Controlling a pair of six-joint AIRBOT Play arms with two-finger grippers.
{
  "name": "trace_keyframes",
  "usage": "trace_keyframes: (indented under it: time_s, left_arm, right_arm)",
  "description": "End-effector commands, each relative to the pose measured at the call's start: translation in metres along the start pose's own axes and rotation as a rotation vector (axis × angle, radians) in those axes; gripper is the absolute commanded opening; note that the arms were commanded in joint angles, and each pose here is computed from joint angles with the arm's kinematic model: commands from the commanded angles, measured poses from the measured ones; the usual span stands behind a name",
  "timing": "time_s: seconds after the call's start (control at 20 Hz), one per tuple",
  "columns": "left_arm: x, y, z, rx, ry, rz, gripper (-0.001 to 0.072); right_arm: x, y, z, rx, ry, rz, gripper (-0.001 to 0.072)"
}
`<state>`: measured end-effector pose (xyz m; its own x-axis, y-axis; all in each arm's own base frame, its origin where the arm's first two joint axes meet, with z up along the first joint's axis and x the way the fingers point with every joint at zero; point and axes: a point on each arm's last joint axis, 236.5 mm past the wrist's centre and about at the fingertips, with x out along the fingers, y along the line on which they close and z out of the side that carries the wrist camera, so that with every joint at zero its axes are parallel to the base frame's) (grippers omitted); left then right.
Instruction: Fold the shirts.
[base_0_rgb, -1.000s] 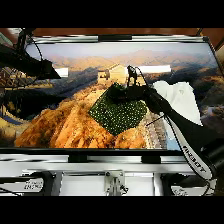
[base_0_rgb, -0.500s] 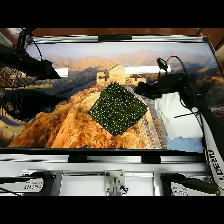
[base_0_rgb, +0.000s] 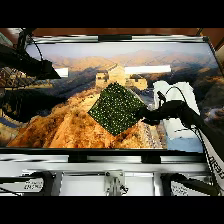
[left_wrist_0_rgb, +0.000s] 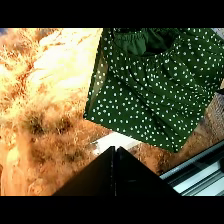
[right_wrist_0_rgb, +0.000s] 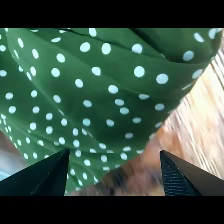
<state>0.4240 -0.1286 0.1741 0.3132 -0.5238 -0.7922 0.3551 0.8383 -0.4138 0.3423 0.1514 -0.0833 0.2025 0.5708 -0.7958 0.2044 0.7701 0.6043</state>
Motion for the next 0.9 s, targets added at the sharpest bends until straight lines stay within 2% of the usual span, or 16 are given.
trace_keyframes:
  time_s: [0.0,0.15,0.4,0.45,0.55,0.7,0.85]
  left_arm:
    - [0.000,0.000,0.000,-0.001,0.000,0.000,0.0047]
    - [0.000,0.000,0.000,-0.001,-0.001,0.000,0.0048]
    - [0.000,0.000,0.000,-0.001,-0.001,0.000,0.0048]
    - [0.000,0.000,0.000,-0.001,-0.001,0.000,0.0047]
    - [0.000,0.000,0.000,-0.001,-0.001,0.000,0.0048]
    - [0.000,0.000,0.000,-0.001,-0.001,0.000,0.0048]
    - [0.000,0.000,0.000,-0.001,-0.001,0.000,0.0047]
  right_arm:
    - [0.008,0.001,0.006,0.037,-0.054,0.027,0.0669]
    - [0.021,0.012,0.003,0.054,-0.042,0.068,0.0669]
    - [0.044,0.038,0.015,0.041,-0.163,0.068,0.0663]
    - [0.045,0.042,0.018,0.035,-0.189,0.066,0.0558]
    - [0.043,0.048,0.028,0.024,-0.228,0.070,0.0080]
    - [0.016,0.073,0.061,-0.118,-0.307,0.103,0.0066]
    - [-0.046,0.120,0.110,-0.227,-0.452,0.176,0.0066]
